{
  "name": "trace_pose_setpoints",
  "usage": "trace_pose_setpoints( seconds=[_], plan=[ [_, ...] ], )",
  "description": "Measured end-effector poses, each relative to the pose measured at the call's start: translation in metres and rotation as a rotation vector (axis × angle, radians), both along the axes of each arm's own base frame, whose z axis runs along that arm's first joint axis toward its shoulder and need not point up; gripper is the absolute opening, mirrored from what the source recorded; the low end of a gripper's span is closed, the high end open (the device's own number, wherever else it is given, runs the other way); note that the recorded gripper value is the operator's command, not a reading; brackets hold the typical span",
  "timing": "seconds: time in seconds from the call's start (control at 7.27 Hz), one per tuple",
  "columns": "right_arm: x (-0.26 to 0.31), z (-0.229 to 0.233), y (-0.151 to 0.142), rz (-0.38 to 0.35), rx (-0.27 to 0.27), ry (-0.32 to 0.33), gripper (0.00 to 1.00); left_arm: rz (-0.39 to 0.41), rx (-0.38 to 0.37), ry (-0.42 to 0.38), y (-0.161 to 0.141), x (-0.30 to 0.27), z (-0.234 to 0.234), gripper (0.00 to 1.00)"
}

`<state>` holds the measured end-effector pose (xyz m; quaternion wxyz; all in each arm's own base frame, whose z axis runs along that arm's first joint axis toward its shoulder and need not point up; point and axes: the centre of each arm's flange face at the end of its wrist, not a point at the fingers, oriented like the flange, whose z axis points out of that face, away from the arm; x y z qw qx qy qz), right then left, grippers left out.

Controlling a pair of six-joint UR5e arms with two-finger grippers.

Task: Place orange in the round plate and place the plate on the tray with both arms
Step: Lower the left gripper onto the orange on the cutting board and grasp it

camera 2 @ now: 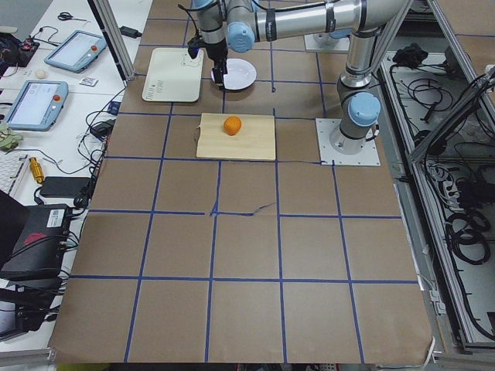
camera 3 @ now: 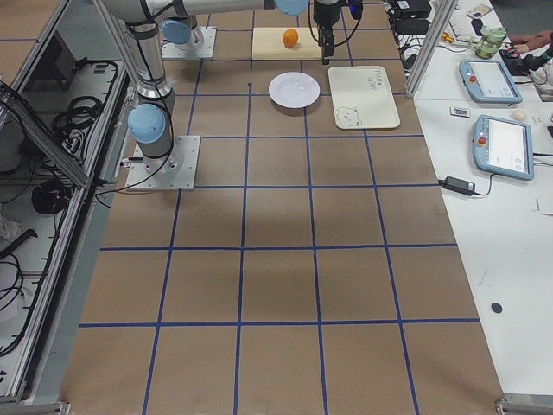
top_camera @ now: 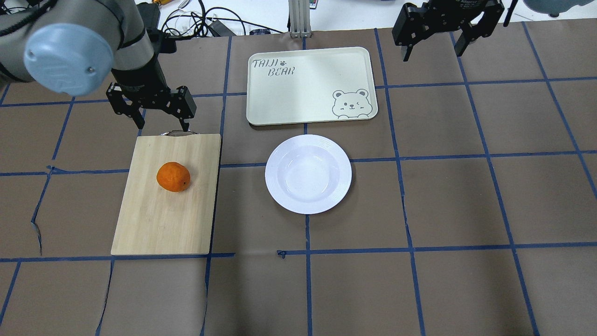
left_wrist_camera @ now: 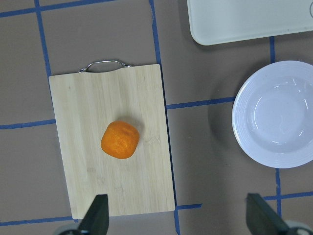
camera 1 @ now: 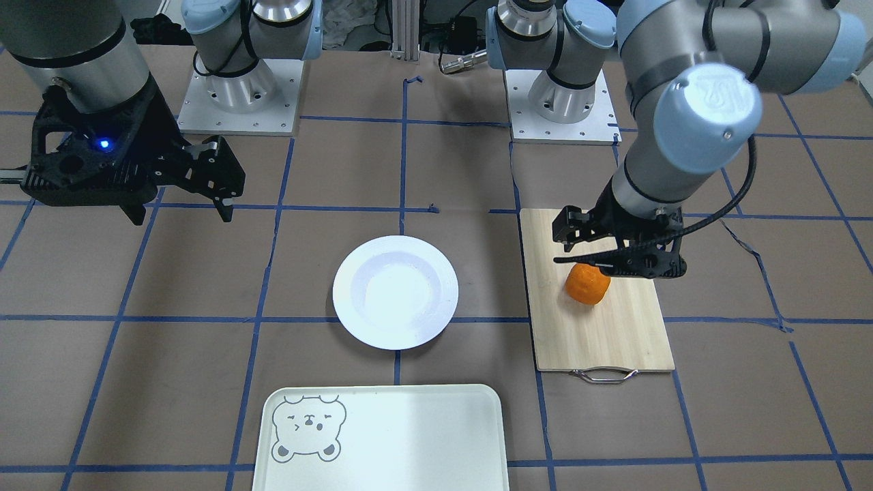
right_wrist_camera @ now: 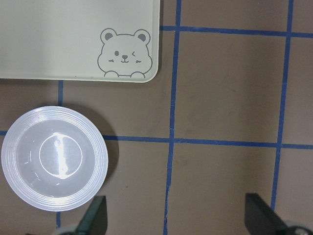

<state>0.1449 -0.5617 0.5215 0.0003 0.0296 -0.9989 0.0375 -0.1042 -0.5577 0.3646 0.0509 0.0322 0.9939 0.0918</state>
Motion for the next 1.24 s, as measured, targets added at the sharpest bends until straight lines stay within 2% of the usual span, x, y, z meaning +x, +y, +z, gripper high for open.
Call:
trace_pose_setpoints(
  seconds=[0.14,0.41,0.55,0.69,0.96,1.1,1.24],
  plan=[
    [0.0,-0.001,0.0,0.0,0.001,0.0,1.0,-0.044,0.056,-0.013,0.002,0.003,-0.037,0.93],
    [0.0,-0.002,0.0,0.0,0.003,0.0,1.0,-0.259,0.143,0.007,0.004,0.01,-0.078,0.85],
    [0.0,-0.002,0.0,0.0,0.004,0.0,1.0,-0.334,0.154,0.015,0.003,0.014,-0.089,0.87],
    [0.0,-0.003,0.0,0.0,0.005,0.0,1.0,-0.374,0.152,0.019,0.003,0.018,-0.1,0.88],
    [0.0,-0.003,0.001,0.0,0.006,0.0,1.0,-0.405,0.139,-0.001,0.008,0.024,-0.129,0.87],
    [0.0,-0.003,0.001,0.0,0.006,0.0,1.0,-0.409,0.156,-0.023,0.011,0.026,-0.144,0.76],
    [0.0,-0.003,0.001,-0.001,0.006,0.0,1.0,-0.41,0.172,-0.031,0.013,0.028,-0.155,0.44]
  ],
)
